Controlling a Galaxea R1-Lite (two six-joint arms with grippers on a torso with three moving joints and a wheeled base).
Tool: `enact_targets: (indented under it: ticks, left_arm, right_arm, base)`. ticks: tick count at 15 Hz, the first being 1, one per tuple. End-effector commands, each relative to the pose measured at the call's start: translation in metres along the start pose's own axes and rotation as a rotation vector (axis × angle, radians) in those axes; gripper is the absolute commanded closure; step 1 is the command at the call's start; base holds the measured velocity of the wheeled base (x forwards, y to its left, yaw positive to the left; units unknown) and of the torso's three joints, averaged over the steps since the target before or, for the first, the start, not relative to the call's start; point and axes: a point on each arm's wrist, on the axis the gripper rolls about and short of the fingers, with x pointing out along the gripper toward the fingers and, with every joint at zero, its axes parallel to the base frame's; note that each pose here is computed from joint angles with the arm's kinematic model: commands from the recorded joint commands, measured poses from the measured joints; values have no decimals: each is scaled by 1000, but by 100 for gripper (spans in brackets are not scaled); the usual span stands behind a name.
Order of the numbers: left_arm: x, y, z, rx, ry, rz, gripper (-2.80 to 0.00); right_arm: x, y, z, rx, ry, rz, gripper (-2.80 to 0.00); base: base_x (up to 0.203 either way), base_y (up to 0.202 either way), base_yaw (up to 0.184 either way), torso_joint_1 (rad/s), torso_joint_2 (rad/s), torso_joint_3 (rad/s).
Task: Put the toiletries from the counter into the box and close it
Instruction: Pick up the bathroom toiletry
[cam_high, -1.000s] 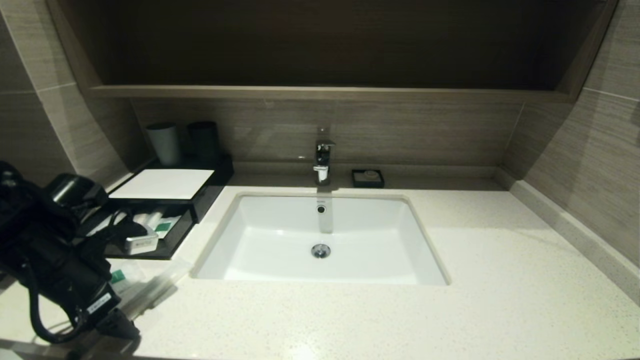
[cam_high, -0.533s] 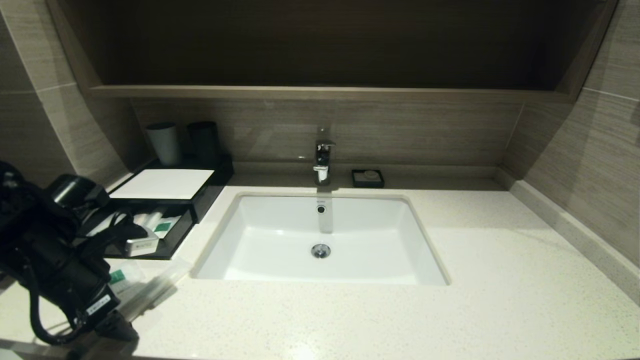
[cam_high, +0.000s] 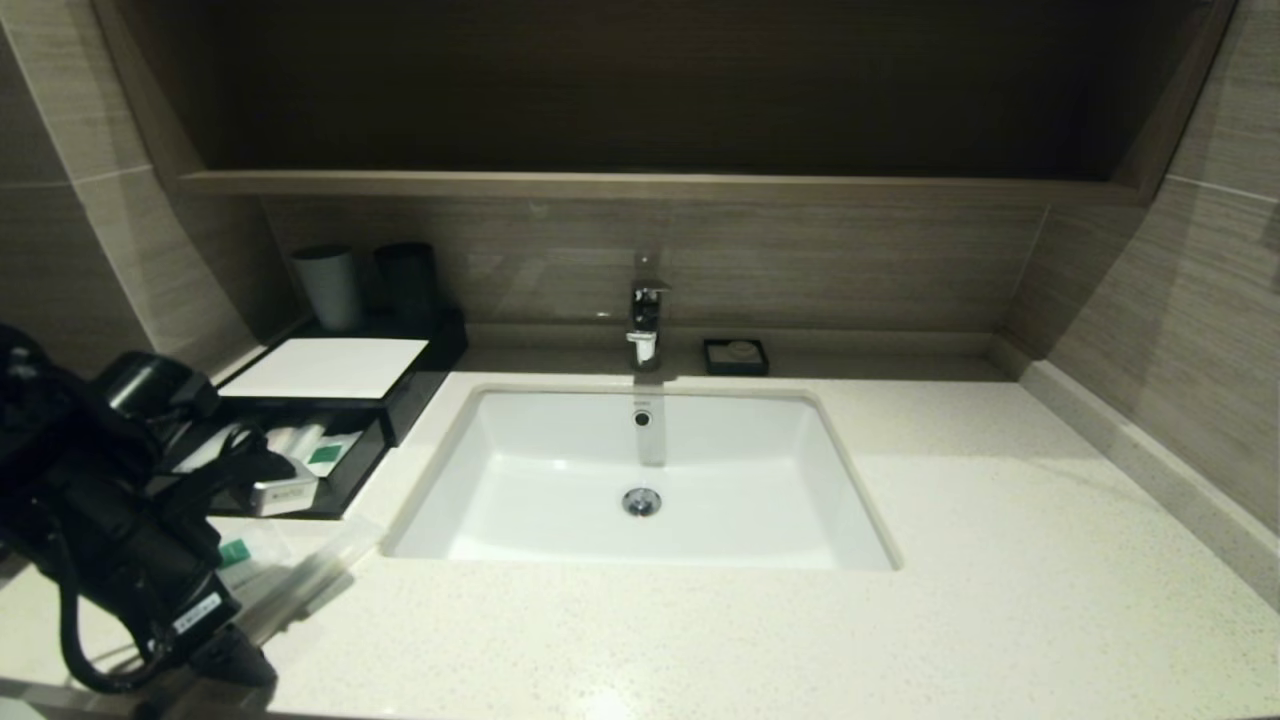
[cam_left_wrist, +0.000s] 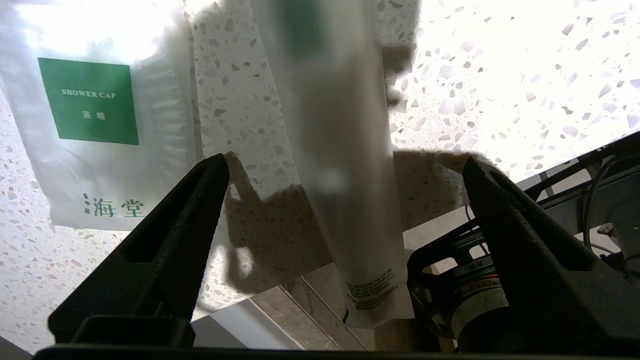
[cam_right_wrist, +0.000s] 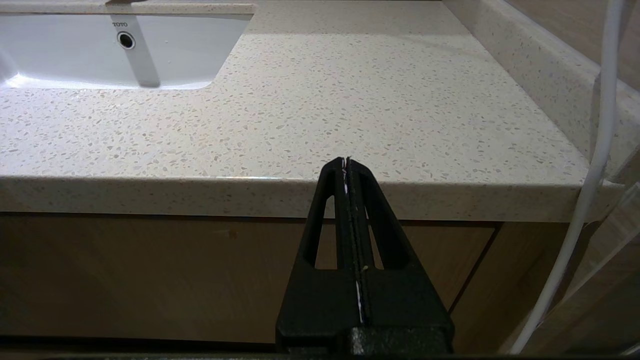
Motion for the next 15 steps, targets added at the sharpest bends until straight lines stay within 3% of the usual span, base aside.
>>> enact_targets:
  ticks: [1, 7, 8, 15]
  left_arm:
    - [0, 0, 0, 4, 2, -2, -280]
    - [2, 1, 0, 0, 7, -6, -280]
    - [2, 1, 0, 1, 8, -7, 0]
    - [1, 0, 0, 0, 7, -5, 0]
  right_arm:
    - [0, 0, 0, 0, 0, 0, 0]
    - [0, 0, 0, 0, 0, 0, 0]
    - [0, 0, 0, 0, 0, 0, 0]
    - [0, 0, 0, 0, 0, 1, 0]
  base:
    - [0, 0, 0, 0, 0, 0]
    - [0, 0, 0, 0, 0, 0]
    - [0, 0, 0, 0, 0, 0]
    - [0, 0, 0, 0, 0, 0]
